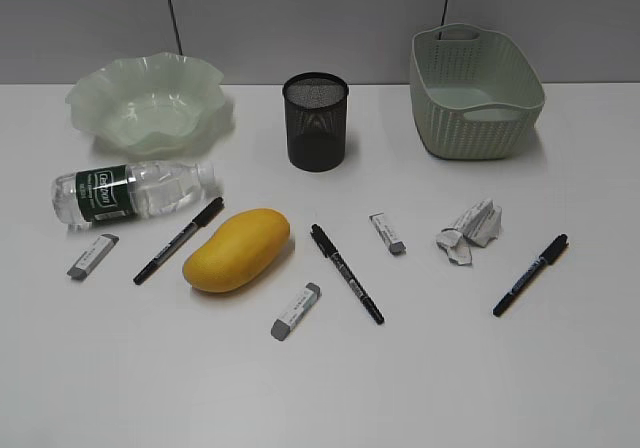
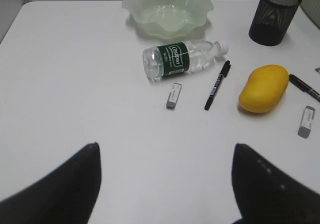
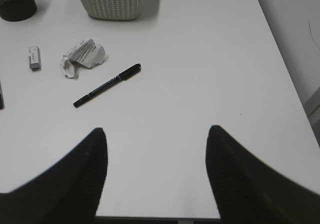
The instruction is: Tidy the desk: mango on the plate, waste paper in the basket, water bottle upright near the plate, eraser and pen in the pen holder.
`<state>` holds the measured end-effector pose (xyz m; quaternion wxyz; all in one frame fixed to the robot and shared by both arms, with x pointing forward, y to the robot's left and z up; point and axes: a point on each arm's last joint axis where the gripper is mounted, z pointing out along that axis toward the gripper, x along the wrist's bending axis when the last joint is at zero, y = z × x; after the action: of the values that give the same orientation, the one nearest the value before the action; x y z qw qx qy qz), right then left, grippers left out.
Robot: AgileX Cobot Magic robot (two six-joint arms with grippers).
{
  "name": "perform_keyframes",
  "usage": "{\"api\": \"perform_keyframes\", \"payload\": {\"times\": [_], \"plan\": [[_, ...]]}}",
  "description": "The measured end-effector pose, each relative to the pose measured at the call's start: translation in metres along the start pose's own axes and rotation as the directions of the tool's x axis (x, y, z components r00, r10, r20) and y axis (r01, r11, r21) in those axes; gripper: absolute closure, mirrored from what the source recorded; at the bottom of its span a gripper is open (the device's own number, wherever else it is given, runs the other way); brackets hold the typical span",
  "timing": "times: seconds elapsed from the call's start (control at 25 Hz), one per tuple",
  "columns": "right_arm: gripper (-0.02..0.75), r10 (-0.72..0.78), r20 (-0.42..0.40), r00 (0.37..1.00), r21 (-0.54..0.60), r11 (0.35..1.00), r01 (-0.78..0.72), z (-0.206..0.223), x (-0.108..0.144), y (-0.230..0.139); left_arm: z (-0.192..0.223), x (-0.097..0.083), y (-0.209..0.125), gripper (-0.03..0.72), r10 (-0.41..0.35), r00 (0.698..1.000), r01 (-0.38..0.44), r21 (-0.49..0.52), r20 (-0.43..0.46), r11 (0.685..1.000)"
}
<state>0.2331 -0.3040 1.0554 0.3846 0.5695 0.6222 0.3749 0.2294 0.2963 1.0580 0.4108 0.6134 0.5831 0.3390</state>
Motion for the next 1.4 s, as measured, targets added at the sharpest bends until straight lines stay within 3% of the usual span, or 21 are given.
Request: {"api": "perform_keyframes", "payload": {"times": [0.72, 1.0, 1.2, 1.4], "plan": [[0.241, 0.0, 0.0, 1.0, 0.001, 1.0, 0.0, 0.0, 0.0, 0.0, 0.001, -0.001, 0.002, 0.107, -0.004, 1.0, 0.004, -0.001, 0.007, 1.0], [0.241, 0.0, 0.0, 1.0, 0.0, 1.0, 0.0, 0.0, 0.0, 0.0, 0.03, -0.001, 0.044, 0.107, -0.033, 0.999, 0.034, -0.026, 0.018, 0.999], [0.241, 0.0, 0.0, 1.0, 0.0, 1.0, 0.0, 0.0, 0.0, 0.0, 0.088, 0.0, 0.063, 0.108, -0.076, 0.997, 0.074, 0.126, 0.014, 0.989], [0.241, 0.0, 0.0, 1.0, 0.0, 1.0, 0.0, 0.0, 0.0, 0.0, 0.156, -0.012, 0.058, 0.108, -0.102, 0.99, 0.065, 0.339, 0.093, 0.939]]}}
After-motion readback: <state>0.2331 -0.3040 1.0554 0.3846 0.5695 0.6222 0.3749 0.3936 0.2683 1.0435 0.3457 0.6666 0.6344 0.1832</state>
